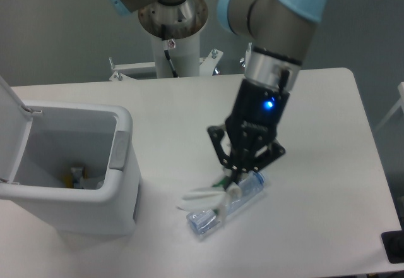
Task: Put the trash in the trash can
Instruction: 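Lift the tissue and carry it over the trash bin, then open the gripper to drop the tissue into the bin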
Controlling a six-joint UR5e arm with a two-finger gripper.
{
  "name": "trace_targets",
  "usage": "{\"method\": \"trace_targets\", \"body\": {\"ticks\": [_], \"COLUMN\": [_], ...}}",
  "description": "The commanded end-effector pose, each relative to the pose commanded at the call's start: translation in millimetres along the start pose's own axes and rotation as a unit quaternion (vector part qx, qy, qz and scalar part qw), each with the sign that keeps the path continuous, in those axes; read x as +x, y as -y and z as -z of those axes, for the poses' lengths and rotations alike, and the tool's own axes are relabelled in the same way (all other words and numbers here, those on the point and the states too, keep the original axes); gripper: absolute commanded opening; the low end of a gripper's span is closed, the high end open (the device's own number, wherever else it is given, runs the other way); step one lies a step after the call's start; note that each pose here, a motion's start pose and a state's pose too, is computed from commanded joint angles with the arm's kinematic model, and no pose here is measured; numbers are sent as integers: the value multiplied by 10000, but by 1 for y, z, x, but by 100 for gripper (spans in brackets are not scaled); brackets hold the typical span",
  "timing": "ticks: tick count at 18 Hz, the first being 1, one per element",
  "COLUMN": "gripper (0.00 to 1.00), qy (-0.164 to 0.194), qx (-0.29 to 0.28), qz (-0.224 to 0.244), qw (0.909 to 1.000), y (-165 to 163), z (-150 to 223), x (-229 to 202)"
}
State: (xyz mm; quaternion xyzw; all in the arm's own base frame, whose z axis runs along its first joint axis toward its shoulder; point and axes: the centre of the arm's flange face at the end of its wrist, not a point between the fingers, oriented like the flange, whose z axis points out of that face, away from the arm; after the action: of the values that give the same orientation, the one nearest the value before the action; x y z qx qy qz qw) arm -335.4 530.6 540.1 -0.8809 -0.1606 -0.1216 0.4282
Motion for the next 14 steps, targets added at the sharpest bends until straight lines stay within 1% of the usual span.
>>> {"method": "trace_targets", "body": {"ticks": [1, 5, 6, 7, 8, 9, 10, 11, 12, 13, 14], "gripper": [0, 0, 1, 5, 6, 9, 16, 33, 63, 74, 90], "qy": [-78, -456, -497, -508, -502, -494, -522, -552, -561, -567, -565], "qx": [-7, -286, -333, -385, -440, -452, -491, -515, -529, -532, -520], "qz": [-66, -326, -345, -349, -324, -340, -358, -387, -398, -410, -427], "qw": [9999, 9980, 9976, 9974, 9972, 9972, 9968, 9964, 9962, 9961, 9961], "y": [-3, -25, -31, -38, -47, -50, -55, -58, -60, -59, -58], "z": [1, -27, -30, -32, -37, -35, -38, -41, -42, -43, -43], "x": [16, 80, 87, 89, 88, 91, 93, 97, 97, 98, 97]}}
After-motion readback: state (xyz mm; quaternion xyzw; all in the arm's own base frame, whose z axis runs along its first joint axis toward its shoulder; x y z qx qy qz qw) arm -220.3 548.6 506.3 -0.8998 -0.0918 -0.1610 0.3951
